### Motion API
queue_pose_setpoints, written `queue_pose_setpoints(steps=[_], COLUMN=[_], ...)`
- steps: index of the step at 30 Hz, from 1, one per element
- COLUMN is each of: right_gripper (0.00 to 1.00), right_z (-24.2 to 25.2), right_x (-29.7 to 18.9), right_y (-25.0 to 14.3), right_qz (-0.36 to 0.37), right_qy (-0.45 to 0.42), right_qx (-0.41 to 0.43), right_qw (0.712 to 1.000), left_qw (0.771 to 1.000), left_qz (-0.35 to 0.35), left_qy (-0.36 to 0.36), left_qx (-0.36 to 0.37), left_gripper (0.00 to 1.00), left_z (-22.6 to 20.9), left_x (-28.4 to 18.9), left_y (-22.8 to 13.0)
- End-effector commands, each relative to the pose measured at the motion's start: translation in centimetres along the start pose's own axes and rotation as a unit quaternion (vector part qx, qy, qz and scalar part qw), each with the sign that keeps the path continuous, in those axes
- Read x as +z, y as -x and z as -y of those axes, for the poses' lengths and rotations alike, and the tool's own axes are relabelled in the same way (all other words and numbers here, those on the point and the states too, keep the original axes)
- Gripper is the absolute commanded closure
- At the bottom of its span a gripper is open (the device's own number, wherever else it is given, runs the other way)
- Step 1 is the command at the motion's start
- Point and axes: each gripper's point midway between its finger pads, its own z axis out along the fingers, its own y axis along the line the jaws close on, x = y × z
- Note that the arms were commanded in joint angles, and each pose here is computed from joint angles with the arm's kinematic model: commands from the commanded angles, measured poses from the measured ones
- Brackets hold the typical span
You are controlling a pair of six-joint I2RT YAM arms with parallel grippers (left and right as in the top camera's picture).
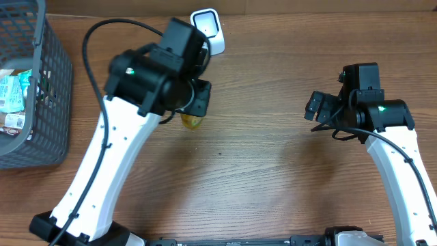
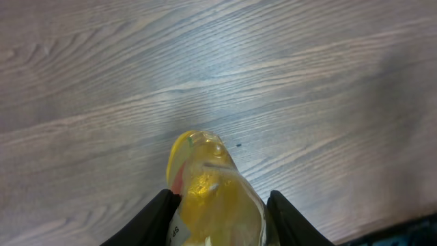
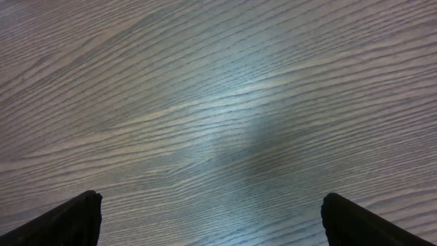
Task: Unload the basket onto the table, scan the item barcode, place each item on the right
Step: 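Lift the yellow bottle out of the basket toward the scanner, then carry the bottle right, under the raised right gripper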
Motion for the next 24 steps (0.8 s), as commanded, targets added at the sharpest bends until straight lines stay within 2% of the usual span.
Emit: queue_pose_setpoints(steps=[1,4,6,13,21,24], right_gripper=[0.00,0.00,0.00,0.00,0.00,0.00], right_z=[-0.1,-0.1,-0.1,-0.1,-0.1,-0.1], right_x=[-0.7,-0.7,-0.7,-0.7,-0.7,-0.7], right_y=[0.8,0.8,0.8,0.8,0.8,0.8], right_qz=[0.016,0.016,0.016,0.016,0.016,0.016], right_qy=[0.000,0.000,0.000,0.000,0.000,0.000], right_qx=[-0.002,-0.002,-0.002,-0.002,-0.002,-0.002], right_qw=[1.000,1.000,1.000,1.000,1.000,1.000], left_qw=[0.998,0.999,0.998,0.988,0.989,0.990], left_qz=[0.012,0.007,0.009,-0.003,-0.005,0.001], left_qy=[0.033,0.026,0.028,0.012,-0.036,-0.045], left_qx=[-0.047,-0.031,-0.052,-0.152,-0.143,-0.132], left_gripper=[0.76,0.76,0.76,0.88,0.89,0.96], left_z=[0.2,2.0,2.8,4.5,7.8,8.9], left_x=[0.5,1.7,2.5,6.0,10.0,10.8], left_y=[0.4,0.1,0.0,-0.7,-1.4,-1.7])
